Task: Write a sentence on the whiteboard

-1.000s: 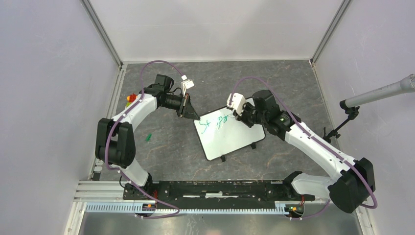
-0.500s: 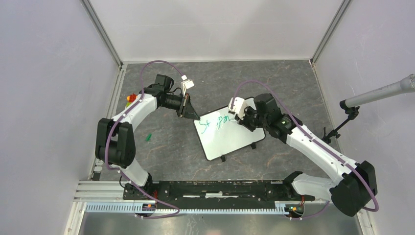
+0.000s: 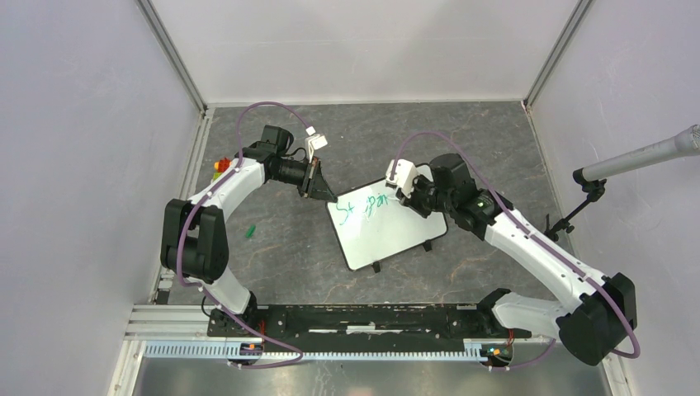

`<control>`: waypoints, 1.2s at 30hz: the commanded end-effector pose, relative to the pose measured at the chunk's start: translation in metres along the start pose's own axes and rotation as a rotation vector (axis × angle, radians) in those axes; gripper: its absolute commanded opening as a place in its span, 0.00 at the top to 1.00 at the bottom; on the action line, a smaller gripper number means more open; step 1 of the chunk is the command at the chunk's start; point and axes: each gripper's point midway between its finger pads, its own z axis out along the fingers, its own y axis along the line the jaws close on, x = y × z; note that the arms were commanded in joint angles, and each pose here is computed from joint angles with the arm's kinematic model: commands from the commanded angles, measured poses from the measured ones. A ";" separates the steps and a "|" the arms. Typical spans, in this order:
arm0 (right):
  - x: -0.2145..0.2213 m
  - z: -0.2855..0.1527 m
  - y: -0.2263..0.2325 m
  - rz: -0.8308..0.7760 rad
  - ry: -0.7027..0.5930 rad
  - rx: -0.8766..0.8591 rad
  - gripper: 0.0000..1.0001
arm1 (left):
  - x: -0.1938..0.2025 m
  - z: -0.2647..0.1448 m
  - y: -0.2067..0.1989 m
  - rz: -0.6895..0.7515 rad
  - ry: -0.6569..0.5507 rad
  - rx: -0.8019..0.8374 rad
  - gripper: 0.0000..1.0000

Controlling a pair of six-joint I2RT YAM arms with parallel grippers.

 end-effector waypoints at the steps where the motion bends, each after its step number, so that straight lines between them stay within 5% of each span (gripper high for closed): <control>1: -0.025 -0.003 -0.018 -0.006 -0.062 0.058 1.00 | 0.001 0.002 0.008 0.044 0.018 -0.032 0.97; 25: 0.002 -0.009 -0.039 -0.021 0.034 0.145 1.00 | 0.001 0.002 0.009 0.041 0.020 -0.034 0.98; 36: -0.027 -0.013 -0.034 -0.021 -0.062 0.084 1.00 | 0.001 0.002 0.009 0.040 0.020 -0.034 0.98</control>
